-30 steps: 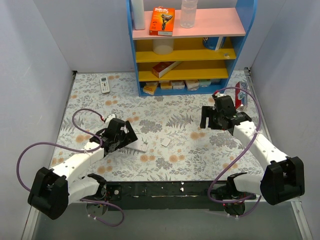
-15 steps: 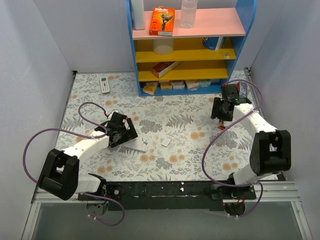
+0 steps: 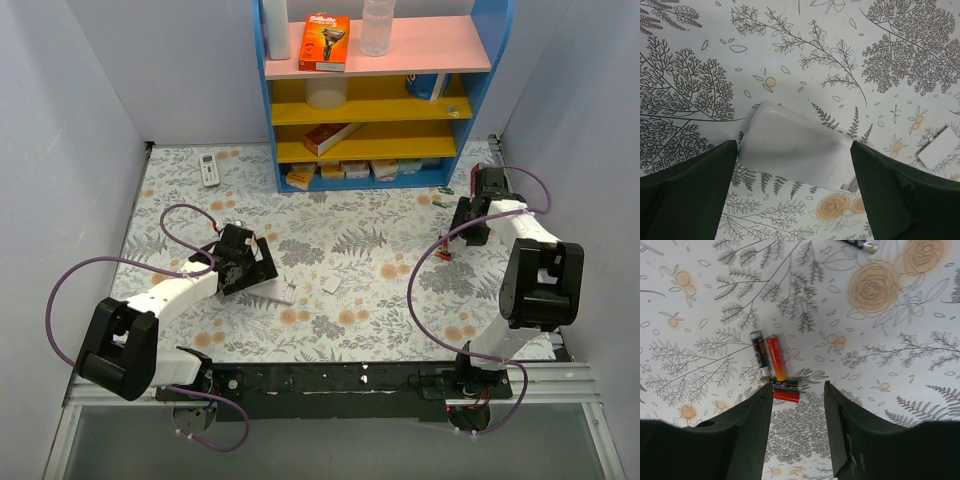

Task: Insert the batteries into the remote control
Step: Pick up the battery from the center of the board.

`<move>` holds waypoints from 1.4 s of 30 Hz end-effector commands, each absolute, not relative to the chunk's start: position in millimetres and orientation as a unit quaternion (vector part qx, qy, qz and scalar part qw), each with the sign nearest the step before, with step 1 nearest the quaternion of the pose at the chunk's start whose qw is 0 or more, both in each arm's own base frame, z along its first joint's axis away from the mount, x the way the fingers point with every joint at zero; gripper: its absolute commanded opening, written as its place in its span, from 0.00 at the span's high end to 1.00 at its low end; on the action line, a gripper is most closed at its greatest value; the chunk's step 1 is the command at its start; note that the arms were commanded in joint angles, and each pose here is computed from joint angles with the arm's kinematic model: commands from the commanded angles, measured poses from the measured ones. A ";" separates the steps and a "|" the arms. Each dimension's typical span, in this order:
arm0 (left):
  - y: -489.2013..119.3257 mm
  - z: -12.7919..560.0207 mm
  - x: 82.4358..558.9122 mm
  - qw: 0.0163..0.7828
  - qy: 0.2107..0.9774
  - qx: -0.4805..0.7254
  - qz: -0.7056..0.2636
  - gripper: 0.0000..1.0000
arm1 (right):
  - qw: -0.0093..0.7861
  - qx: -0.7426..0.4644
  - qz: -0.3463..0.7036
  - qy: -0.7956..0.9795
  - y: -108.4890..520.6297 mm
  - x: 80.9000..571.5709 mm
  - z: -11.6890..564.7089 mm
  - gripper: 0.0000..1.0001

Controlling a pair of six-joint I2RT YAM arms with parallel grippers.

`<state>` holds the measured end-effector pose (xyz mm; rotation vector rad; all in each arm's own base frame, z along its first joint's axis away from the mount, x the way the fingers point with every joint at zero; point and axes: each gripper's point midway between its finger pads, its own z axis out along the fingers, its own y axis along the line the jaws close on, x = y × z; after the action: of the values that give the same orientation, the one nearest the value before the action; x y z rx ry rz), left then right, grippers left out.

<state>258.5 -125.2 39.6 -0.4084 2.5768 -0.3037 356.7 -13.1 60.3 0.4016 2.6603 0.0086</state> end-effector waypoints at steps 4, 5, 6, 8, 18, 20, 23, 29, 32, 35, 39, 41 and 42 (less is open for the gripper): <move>-122.5 61.3 277.2 0.299 0.939 -0.135 -0.107 0.02 | 0.243 0.133 0.057 0.959 -19.6 370.4 60.2 0.47; -118.5 59.7 279.3 0.301 0.939 -0.136 -0.095 0.02 | 0.245 0.131 0.064 0.959 -18.8 372.3 59.7 0.47; -116.7 59.9 280.5 0.302 0.940 -0.134 -0.089 0.02 | 0.242 0.130 0.068 0.959 -18.0 373.1 57.2 0.47; -116.4 66.4 287.7 0.311 0.938 -0.128 -0.083 0.02 | 0.242 0.125 0.072 0.959 -18.0 374.9 56.8 0.47; -112.6 62.7 305.2 0.323 0.937 -0.115 -0.062 0.02 | 0.237 0.111 0.098 0.960 -10.9 375.6 47.6 0.47; -114.8 53.8 301.9 0.305 0.944 -0.112 -0.063 0.02 | 0.230 0.109 0.104 0.961 -7.8 372.6 43.3 0.46; -118.0 50.4 296.7 0.294 0.947 -0.112 -0.072 0.02 | 0.223 0.108 0.116 0.962 -3.5 369.3 38.5 0.46; -124.6 47.1 278.2 0.271 0.950 -0.119 -0.102 0.02 | 0.204 0.111 0.135 0.963 4.1 360.4 31.2 0.46; -126.4 45.2 267.0 0.259 0.951 -0.126 -0.115 0.02 | 0.198 0.117 0.142 0.963 7.6 352.2 28.8 0.46; -130.6 44.8 257.1 0.249 0.950 -0.131 -0.134 0.02 | 0.189 0.121 0.147 0.963 10.7 343.0 25.7 0.46; -138.2 46.5 249.8 0.238 0.949 -0.129 -0.160 0.02 | 0.183 0.124 0.156 0.963 14.9 335.2 23.2 0.46; -139.8 48.4 248.3 0.238 0.948 -0.129 -0.167 0.02 | 0.180 0.125 0.161 0.962 16.9 332.3 21.6 0.46; -139.6 48.6 247.7 0.239 0.948 -0.129 -0.167 0.02 | 0.180 0.124 0.163 0.962 18.0 331.7 21.5 0.46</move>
<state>252.2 -131.5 37.9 -0.3460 2.6109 -0.3679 344.9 11.8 24.8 0.3328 2.6971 0.4124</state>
